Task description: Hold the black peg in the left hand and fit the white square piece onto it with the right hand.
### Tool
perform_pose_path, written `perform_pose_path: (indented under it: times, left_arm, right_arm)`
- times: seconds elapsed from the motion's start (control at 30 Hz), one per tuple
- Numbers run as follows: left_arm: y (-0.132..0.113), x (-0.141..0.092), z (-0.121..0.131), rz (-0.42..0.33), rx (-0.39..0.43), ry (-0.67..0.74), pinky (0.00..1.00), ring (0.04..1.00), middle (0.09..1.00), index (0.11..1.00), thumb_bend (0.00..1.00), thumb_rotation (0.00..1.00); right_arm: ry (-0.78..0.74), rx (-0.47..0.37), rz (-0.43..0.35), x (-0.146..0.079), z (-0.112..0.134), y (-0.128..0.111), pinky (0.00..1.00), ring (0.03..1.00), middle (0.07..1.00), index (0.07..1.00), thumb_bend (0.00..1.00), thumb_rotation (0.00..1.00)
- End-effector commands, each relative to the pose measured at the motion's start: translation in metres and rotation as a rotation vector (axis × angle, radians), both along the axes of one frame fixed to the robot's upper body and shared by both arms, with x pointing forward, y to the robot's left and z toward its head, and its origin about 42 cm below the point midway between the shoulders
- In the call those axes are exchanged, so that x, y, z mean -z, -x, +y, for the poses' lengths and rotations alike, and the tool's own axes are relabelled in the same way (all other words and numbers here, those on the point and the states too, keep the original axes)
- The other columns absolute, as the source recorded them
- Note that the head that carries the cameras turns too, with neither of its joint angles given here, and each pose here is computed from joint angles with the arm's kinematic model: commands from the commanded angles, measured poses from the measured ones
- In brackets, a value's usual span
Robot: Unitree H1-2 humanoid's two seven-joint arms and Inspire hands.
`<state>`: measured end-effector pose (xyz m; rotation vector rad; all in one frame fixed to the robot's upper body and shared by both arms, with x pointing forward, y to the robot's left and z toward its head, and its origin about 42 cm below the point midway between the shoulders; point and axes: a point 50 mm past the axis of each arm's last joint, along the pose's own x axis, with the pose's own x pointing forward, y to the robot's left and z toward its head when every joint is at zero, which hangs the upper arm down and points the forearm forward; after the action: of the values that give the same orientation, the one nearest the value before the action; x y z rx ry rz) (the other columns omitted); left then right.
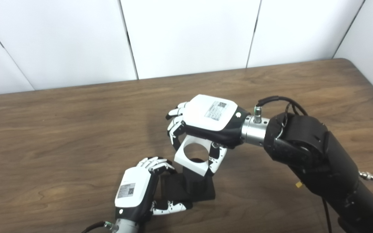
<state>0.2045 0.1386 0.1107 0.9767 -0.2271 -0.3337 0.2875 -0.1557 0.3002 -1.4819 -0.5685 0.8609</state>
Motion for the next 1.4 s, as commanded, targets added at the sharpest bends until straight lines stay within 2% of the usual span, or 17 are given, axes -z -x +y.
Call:
perform_pose_path:
  times: [0.0, 0.1, 0.67, 1.03, 1.37]
  left_arm:
    - [0.004, 0.008, -0.007, 0.049, 0.034, -0.019, 0.86, 0.825, 0.759, 0.487, 0.52, 0.05]
    - [0.004, 0.007, -0.007, 0.048, 0.034, -0.019, 0.86, 0.824, 0.758, 0.487, 0.52, 0.05]
    - [0.003, 0.010, -0.007, 0.052, 0.036, -0.021, 0.85, 0.825, 0.760, 0.487, 0.52, 0.05]
    - [0.003, 0.011, -0.006, 0.050, 0.037, -0.026, 0.85, 0.823, 0.759, 0.487, 0.52, 0.05]
    - [0.002, 0.010, -0.005, 0.051, 0.038, -0.025, 0.86, 0.825, 0.760, 0.487, 0.52, 0.05]
  right_arm:
    - [0.061, 0.000, 0.060, 0.016, 0.002, -0.002, 0.89, 0.894, 0.762, 0.482, 0.52, 0.13]
    - [0.068, -0.004, 0.069, 0.015, 0.003, 0.000, 0.89, 0.896, 0.762, 0.482, 0.52, 0.13]
    - [0.084, -0.032, 0.089, -0.026, 0.004, 0.001, 0.86, 0.889, 0.747, 0.482, 0.52, 0.13]
    - [0.084, -0.032, 0.085, -0.032, 0.005, 0.008, 0.85, 0.880, 0.739, 0.482, 0.52, 0.13]
    - [0.078, -0.033, 0.095, -0.026, 0.007, 0.015, 0.85, 0.889, 0.739, 0.482, 0.52, 0.13]
